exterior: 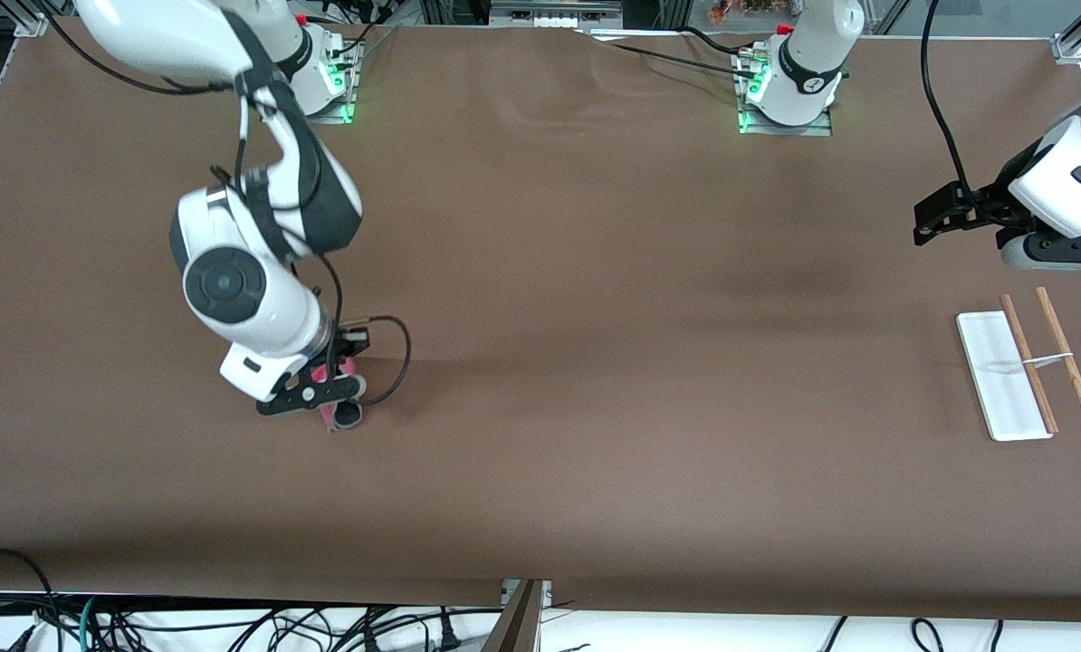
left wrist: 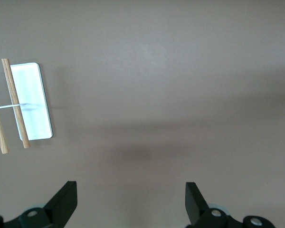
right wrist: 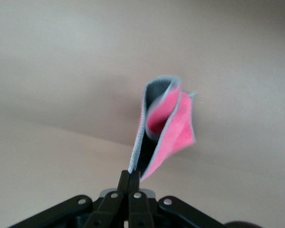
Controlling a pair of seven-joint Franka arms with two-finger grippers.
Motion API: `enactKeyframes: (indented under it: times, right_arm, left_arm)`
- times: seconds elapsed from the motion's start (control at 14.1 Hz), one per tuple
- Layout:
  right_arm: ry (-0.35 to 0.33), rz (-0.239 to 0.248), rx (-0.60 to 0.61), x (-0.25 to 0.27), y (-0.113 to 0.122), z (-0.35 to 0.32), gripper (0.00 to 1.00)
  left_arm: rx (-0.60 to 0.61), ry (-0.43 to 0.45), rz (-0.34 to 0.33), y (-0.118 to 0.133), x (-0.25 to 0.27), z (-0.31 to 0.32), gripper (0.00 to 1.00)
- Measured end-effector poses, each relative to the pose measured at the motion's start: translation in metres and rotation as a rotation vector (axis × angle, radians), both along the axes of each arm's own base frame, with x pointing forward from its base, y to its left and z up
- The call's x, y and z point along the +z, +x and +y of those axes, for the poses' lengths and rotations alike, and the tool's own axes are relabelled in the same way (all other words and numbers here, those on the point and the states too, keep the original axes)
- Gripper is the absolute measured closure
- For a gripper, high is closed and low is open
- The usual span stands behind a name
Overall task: Pass towel and hang on rack
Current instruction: 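Lift the pink towel with the right gripper toward the table middle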
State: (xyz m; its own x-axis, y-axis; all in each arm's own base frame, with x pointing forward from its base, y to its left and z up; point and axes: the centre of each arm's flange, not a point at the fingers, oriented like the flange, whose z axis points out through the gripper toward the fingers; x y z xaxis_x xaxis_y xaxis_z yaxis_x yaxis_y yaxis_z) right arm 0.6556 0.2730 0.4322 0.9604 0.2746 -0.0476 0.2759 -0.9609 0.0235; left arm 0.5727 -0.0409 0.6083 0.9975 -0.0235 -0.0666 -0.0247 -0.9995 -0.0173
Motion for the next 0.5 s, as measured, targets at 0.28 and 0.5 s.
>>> enactKeyframes:
  times: [0.28, 0.5]
  right_arm:
    - [0.161, -0.024, 0.024, 0.068, -0.022, 0.057, 0.99]
    - [0.233, -0.06, 0.042, 0.091, -0.041, 0.103, 0.99]
  left_arm:
    - [0.003, 0.0, 0.0, 0.0, 0.0, 0.002, 0.0]
    - [0.003, 0.0, 0.0, 0.0, 0.0, 0.002, 0.0]
